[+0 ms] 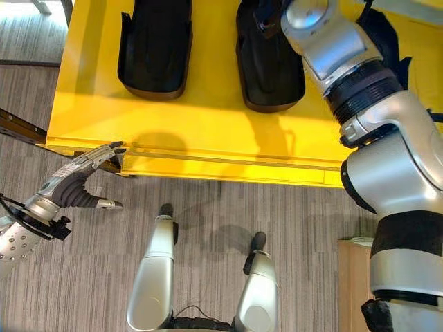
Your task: Move parts from the plastic box to the shelf.
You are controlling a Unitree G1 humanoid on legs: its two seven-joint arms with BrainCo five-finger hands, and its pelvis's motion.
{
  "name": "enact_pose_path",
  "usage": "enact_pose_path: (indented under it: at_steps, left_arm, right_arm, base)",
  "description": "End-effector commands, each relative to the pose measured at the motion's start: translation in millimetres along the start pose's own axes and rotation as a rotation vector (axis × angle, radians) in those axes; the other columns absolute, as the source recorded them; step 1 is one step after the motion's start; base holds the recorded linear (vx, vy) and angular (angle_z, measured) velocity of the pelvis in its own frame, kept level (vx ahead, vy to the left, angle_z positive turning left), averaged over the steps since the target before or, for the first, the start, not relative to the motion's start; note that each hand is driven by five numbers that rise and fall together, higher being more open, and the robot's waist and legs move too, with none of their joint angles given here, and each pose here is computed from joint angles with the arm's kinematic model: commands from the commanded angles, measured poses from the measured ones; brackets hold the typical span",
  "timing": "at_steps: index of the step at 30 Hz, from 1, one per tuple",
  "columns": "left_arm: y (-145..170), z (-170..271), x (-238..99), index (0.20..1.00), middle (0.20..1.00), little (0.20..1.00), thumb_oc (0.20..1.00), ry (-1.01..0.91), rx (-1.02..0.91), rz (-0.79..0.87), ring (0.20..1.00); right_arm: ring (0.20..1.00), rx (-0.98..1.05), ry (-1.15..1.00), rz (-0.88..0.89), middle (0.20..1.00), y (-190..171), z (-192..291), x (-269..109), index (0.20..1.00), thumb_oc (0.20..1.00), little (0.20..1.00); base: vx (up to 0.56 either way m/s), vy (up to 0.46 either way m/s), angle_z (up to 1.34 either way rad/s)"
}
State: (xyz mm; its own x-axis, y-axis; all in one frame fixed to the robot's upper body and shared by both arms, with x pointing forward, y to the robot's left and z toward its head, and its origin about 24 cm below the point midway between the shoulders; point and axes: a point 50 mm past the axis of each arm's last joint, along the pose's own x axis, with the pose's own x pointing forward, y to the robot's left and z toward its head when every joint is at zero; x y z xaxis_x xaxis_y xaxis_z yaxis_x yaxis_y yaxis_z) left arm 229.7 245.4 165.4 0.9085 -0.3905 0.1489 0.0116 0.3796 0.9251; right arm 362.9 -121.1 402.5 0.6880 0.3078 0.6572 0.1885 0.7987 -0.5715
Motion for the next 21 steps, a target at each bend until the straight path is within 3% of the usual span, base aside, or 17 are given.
enact_pose_path:
  at_steps: [1,11,21]
  left_arm:
    - [-17.3,2.0,-3.3,1.0,1.0,1.0,1.0,-0.018,-0.018,-0.027,1.0]
    - [-26.0,2.6,-5.9,1.0,1.0,1.0,1.0,-0.022,-0.032,-0.067,1.0]
    - [-29.7,4.3,-11.0,1.0,1.0,1.0,1.0,-0.021,-0.058,-0.063,1.0]
  right_arm:
    - [1.0,0.033,-0.053,-0.098,1.0,-24.5,-9.5,-21.3,1.0,1.0,1.0]
    - [1.0,0.11,-0.047,-0.129,1.0,-29.8,-34.3,-66.0,1.0,1.0,1.0]
    - [1.0,0.256,0.025,-0.106,1.0,-3.6,-61.9,-105.1,1.0,1.0,1.0]
  base:
    - [0.0,-0.028,-0.13]
    - [-0.01,-0.02,-0.1]
    - [0.02,-0.028,-0.05]
